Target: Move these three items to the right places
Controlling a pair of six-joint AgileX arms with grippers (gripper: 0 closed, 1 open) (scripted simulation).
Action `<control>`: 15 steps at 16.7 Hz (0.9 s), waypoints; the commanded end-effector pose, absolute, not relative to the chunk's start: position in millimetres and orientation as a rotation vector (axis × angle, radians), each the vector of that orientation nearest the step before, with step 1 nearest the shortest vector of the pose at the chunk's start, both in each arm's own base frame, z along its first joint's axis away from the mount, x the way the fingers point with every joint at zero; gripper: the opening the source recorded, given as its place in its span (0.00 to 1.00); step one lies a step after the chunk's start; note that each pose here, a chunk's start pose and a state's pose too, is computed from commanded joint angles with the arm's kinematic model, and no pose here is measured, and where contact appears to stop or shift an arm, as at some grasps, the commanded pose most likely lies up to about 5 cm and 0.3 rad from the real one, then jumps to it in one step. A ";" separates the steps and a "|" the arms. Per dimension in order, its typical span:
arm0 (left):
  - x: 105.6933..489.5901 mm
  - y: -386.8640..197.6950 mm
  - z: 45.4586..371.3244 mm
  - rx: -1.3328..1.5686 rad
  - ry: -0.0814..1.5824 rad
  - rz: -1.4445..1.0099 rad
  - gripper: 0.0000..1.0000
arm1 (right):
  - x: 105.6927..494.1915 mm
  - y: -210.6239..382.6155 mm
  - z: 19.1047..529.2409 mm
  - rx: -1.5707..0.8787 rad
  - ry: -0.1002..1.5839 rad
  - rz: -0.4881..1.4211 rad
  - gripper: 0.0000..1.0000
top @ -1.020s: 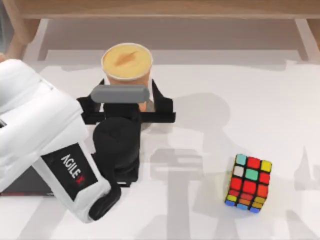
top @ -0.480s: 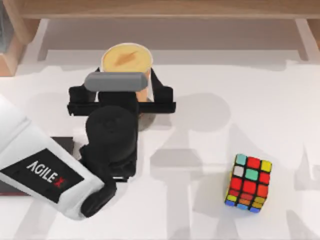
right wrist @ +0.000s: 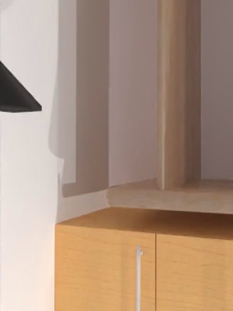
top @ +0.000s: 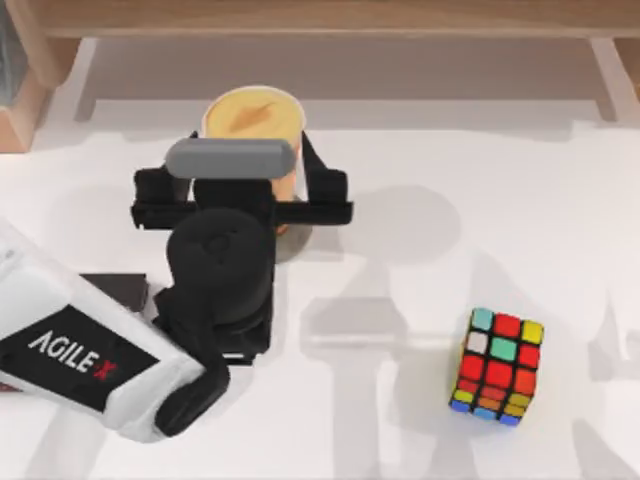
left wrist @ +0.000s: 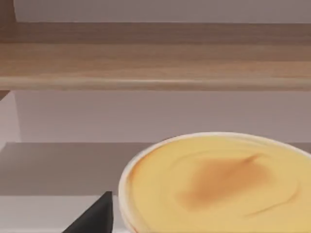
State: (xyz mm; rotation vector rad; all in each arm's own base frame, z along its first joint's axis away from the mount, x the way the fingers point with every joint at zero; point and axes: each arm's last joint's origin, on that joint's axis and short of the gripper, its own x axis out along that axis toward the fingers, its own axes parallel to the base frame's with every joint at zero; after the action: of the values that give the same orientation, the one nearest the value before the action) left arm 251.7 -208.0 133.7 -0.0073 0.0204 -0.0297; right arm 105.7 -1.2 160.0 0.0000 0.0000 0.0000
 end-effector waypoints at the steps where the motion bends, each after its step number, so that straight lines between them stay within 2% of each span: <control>1: 251.5 -205.9 137.8 -0.010 0.017 -0.034 1.00 | 105.7 -1.2 160.0 0.000 0.000 0.000 1.00; 9: 234.9 -127.6 195.9 -0.007 0.014 -0.016 1.00 | 105.7 -1.2 160.0 0.000 0.000 0.000 1.00; 15: 174.1 -49.9 218.4 -0.014 -0.017 -0.006 1.00 | 105.7 -1.2 160.0 0.000 0.000 0.000 1.00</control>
State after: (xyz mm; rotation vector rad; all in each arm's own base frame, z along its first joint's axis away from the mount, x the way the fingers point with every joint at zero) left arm 174.1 -49.9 218.4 -0.0136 -0.0171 -0.0065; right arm 105.7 -1.2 160.0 0.0000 0.0000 0.0000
